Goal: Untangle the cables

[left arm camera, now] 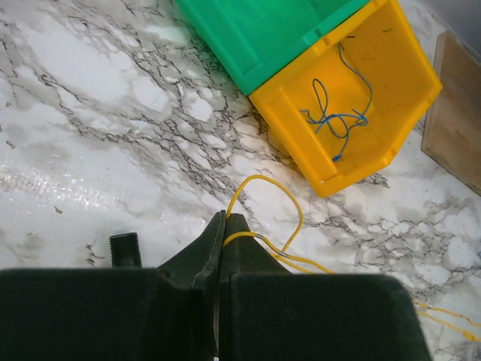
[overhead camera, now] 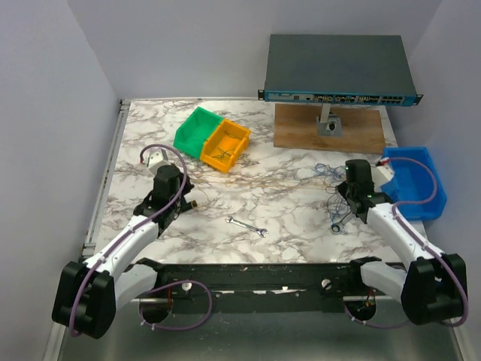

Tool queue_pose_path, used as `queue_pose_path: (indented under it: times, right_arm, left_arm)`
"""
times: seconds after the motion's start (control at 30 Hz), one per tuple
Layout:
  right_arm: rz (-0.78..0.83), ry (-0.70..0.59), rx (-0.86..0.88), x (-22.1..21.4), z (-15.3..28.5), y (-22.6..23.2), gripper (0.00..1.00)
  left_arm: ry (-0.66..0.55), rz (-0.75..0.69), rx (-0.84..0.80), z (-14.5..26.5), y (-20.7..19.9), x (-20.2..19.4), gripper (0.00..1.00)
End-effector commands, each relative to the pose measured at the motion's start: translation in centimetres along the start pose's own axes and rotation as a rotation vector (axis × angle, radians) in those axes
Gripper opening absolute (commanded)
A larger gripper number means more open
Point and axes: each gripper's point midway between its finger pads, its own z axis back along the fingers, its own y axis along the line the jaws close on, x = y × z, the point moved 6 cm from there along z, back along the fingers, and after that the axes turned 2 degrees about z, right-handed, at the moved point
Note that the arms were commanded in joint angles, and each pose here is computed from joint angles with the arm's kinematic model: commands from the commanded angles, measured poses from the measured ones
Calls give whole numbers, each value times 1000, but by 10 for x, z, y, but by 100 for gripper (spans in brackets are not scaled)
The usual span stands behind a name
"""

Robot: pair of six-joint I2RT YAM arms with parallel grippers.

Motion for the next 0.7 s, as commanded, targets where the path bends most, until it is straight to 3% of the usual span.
queue_pose_path:
  times: [0.0, 0.13, 0.4, 0.47, 0.67]
  right_arm:
    - [-236, -62, -185, 18, -8, -49, 8]
    - [-342, -79, -212, 22, -8, -61, 9]
    - [-392, -146, -246, 31, -1, -71, 11]
    - [-355, -148, -204, 36, 1, -65, 12]
    - [-129, -56, 66, 40, 7, -32, 17]
  left_arm:
    - [-69, 20, 115, -2, 11, 15, 0]
    - [-97, 36, 131, 2, 15, 19, 0]
    - [-140, 63, 168, 9, 23, 22, 0]
    - [-131, 35, 140, 9, 20, 21, 0]
    - [-105, -103, -150, 10, -17, 26, 0]
